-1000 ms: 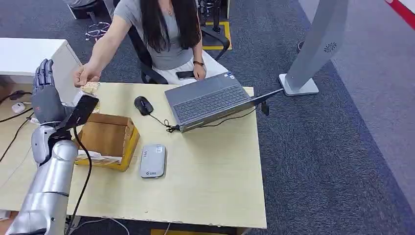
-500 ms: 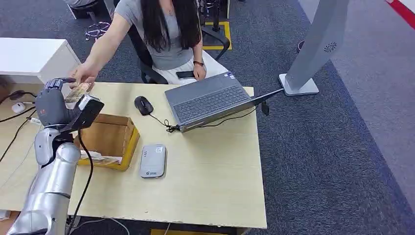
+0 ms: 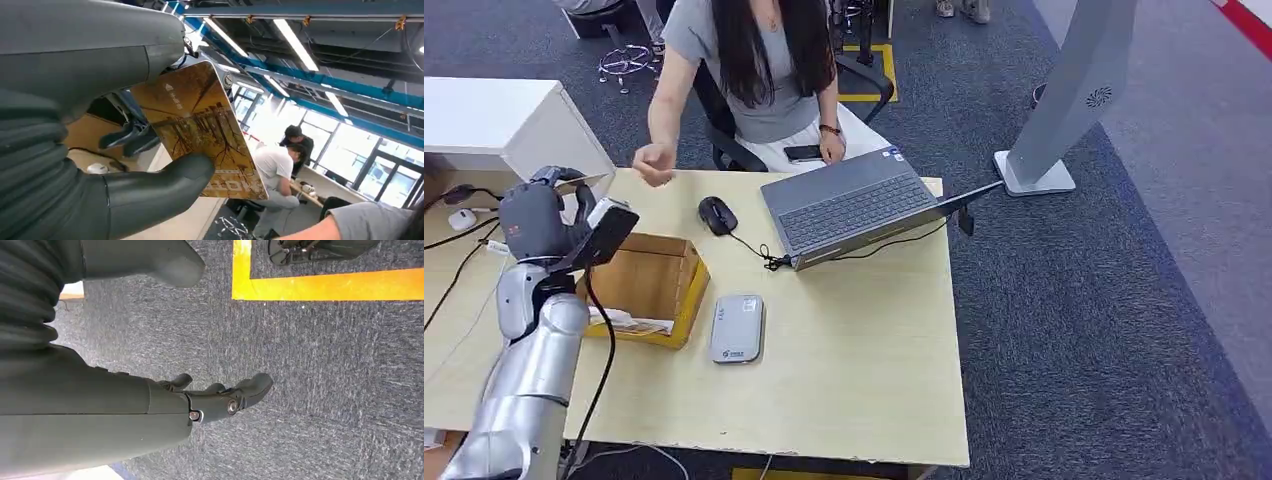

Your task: Pass the card to the sensor for recognition and then transmit it.

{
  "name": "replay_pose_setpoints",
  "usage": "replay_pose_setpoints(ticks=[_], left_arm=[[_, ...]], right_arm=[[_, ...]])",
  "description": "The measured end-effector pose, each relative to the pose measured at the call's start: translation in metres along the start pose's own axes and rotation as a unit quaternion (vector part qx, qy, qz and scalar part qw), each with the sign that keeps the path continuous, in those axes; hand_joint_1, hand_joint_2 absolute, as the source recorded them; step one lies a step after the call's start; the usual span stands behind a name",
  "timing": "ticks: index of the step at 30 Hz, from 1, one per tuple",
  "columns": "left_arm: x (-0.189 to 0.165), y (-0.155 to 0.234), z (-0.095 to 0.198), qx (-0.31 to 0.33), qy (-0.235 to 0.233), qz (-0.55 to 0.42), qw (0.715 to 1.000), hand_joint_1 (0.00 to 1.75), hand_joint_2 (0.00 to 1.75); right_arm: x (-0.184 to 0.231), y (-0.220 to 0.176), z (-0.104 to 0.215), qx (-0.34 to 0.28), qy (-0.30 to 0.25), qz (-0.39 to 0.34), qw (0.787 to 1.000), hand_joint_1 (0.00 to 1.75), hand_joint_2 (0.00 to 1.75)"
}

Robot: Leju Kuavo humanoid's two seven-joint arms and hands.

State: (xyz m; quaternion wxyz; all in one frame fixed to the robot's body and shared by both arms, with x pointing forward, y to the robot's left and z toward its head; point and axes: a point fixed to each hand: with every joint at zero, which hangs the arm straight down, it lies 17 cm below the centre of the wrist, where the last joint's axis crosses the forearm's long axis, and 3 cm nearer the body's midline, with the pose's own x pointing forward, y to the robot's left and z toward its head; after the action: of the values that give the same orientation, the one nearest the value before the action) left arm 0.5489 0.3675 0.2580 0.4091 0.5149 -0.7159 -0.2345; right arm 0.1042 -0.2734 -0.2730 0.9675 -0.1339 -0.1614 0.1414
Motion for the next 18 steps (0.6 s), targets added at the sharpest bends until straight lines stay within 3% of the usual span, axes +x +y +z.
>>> replay_pose_setpoints(ticks=[18], left_arm=[[0.142,-0.083,0.068,-0.141,-0.116,0.012,0.983,1.75,1.75]], right_arm=[[0.001,0.005,0.001,0.001,0.001,-0.002,1.0,0.0,1.75]])
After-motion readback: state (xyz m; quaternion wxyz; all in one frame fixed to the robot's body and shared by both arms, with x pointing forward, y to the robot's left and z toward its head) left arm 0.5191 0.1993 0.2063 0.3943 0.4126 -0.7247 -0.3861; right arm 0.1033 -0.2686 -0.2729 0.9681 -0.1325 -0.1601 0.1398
